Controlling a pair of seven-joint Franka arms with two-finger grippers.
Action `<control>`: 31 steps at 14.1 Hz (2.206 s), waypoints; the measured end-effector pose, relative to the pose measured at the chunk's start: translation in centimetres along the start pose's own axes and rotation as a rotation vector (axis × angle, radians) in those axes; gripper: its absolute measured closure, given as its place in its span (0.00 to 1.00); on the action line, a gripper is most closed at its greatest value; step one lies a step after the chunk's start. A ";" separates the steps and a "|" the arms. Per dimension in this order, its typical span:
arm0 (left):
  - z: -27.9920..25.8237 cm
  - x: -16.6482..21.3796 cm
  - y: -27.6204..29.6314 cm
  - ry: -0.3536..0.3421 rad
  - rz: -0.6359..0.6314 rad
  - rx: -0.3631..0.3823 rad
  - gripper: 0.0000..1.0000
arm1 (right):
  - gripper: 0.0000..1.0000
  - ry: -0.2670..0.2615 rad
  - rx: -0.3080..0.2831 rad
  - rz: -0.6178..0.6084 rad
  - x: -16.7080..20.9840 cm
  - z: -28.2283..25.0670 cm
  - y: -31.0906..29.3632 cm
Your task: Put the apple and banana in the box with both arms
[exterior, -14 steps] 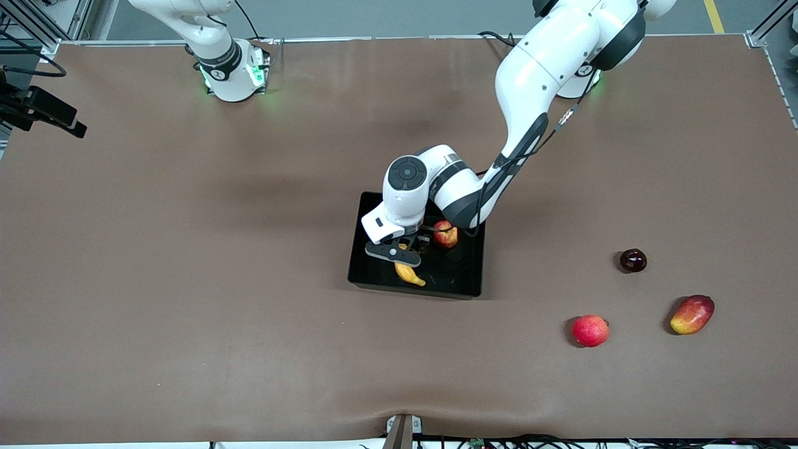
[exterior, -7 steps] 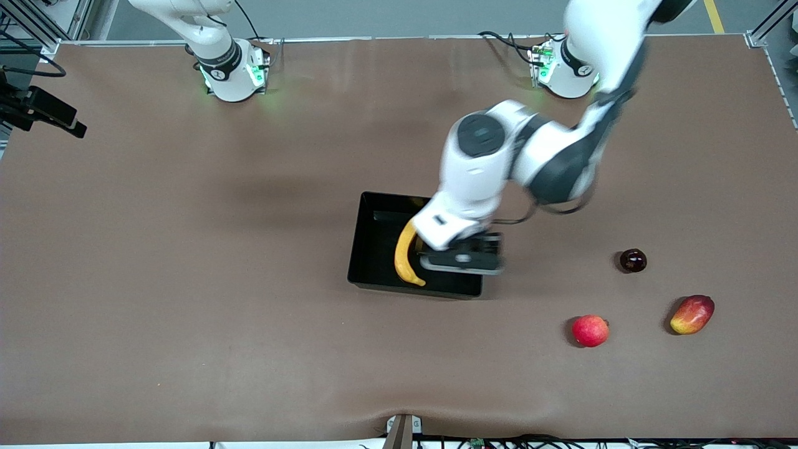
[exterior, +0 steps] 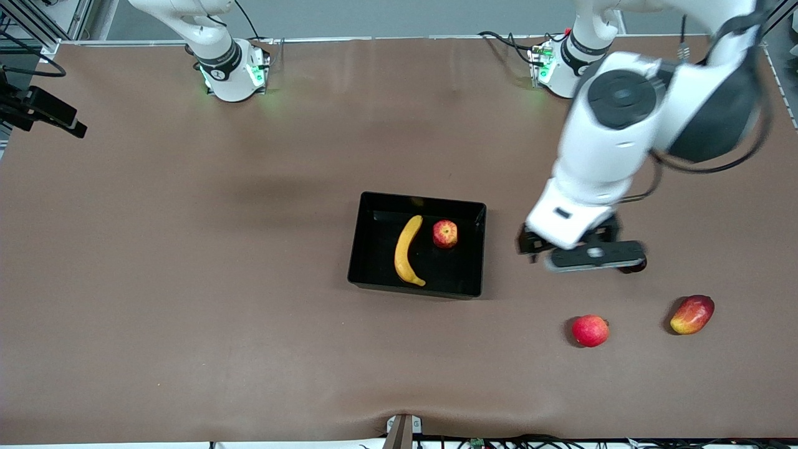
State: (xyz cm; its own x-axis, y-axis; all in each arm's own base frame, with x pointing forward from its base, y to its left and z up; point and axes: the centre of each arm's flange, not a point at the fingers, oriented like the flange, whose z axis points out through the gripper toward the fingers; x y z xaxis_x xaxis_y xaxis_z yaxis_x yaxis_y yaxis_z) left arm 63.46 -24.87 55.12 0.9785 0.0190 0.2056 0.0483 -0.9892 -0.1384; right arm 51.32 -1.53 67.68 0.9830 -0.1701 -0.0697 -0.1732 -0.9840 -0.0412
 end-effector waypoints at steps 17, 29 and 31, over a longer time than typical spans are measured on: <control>-9.6 -5.7 -19.1 -0.182 0.080 -0.072 0.00 | 0.00 0.000 0.001 0.001 0.0 0.0 0.0; -10.0 -8.8 -18.7 -0.165 0.093 -0.095 0.00 | 0.00 -0.001 0.011 0.011 0.1 0.0 0.6; -10.0 -8.8 -18.6 -0.166 0.092 -0.101 0.00 | 0.00 -0.001 0.011 0.012 0.1 0.0 0.6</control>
State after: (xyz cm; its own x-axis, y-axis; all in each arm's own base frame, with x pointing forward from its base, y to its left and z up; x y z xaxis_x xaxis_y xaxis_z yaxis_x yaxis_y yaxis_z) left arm 51.94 -8.06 65.57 0.9978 -0.0571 0.0327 -0.0555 -0.9972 -0.0496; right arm 51.29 -2.11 67.67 0.9808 -0.1813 -0.0716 -0.1852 -0.9813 -0.0518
